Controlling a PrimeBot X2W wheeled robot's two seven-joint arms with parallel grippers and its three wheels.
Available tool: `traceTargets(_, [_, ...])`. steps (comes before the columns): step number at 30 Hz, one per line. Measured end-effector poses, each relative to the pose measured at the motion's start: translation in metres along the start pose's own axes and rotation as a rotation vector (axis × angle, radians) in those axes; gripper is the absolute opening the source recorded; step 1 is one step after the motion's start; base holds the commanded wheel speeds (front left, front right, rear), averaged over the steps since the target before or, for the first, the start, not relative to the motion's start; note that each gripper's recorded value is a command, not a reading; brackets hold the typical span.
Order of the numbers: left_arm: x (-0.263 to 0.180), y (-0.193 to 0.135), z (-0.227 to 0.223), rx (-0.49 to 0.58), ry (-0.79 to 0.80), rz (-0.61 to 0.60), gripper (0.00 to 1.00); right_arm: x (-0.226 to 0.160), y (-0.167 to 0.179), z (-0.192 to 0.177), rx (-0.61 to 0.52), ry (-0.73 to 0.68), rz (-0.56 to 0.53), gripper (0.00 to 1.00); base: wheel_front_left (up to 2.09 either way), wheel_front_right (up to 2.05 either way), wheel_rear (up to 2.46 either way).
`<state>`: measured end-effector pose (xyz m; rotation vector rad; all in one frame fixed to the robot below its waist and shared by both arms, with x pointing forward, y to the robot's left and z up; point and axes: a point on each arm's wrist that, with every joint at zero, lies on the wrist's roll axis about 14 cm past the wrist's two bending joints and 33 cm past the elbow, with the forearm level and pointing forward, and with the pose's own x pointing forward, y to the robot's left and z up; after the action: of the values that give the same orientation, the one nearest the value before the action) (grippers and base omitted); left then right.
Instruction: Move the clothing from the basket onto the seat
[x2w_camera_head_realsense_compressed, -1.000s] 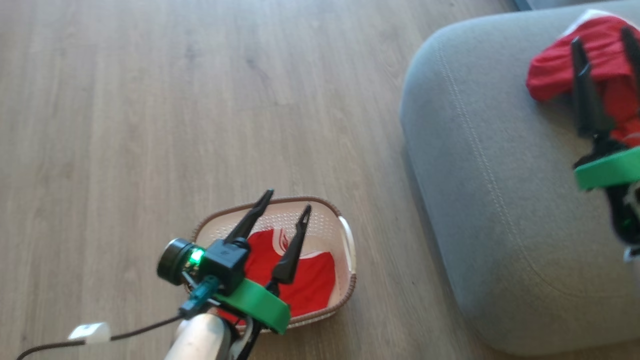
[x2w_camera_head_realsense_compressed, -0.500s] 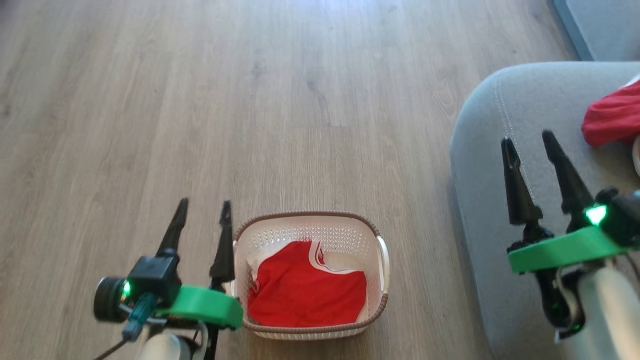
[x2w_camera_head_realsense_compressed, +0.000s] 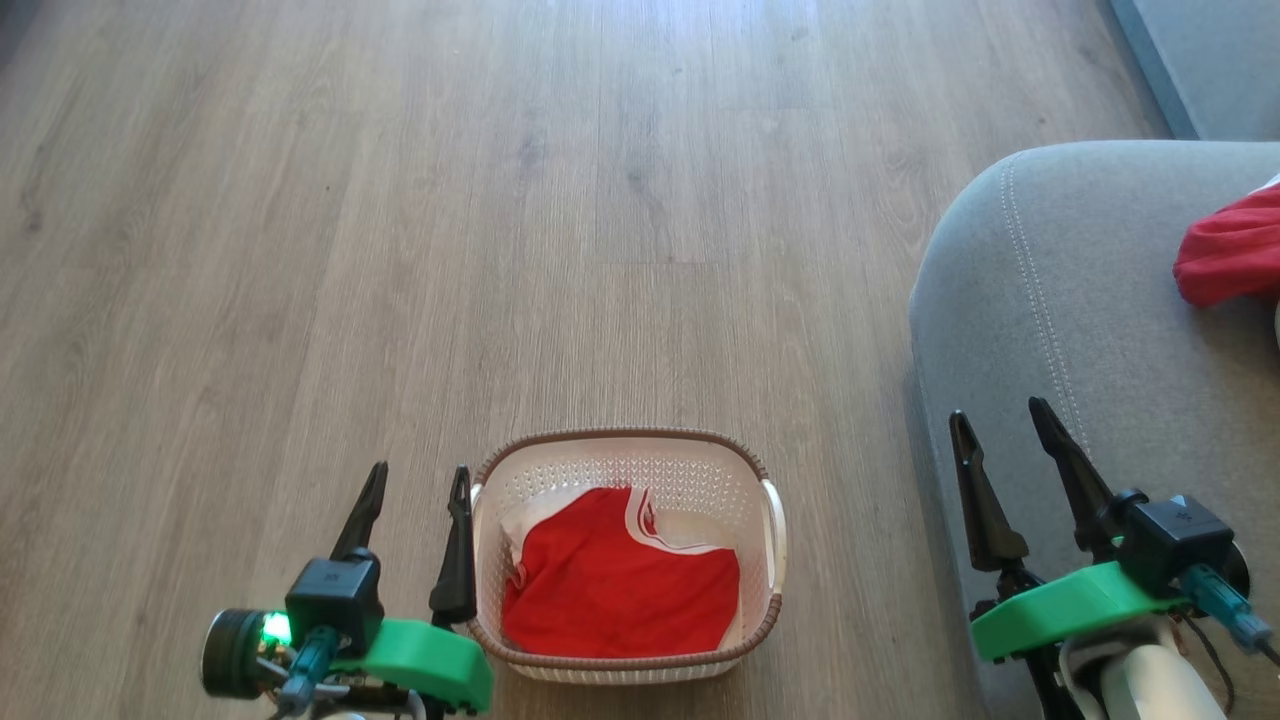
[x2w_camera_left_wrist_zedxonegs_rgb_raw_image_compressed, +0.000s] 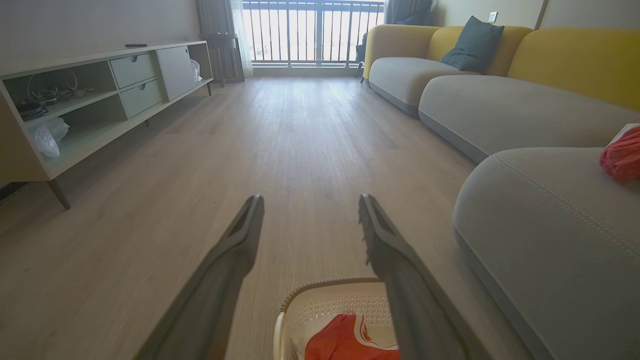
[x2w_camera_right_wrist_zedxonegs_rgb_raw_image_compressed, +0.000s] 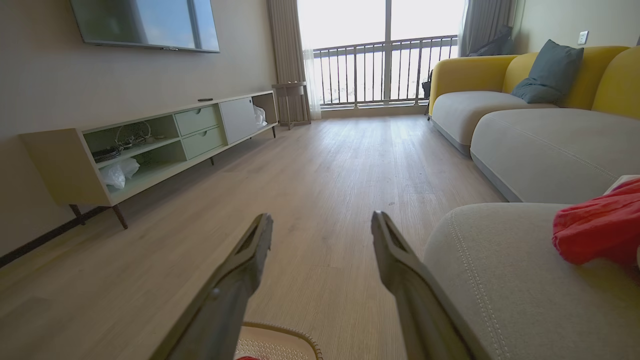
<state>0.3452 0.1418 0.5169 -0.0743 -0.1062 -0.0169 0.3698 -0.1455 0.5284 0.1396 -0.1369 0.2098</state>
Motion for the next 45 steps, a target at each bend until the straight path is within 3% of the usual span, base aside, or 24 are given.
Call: traceTargets(45, [0.0, -0.012, -0.016, 0.004, 0.051, -0.046, 1.0, -0.002, -0.003, -0.01, -0.001, 0.029, -0.021, 1.0, 0.0, 0.0, 0.0])
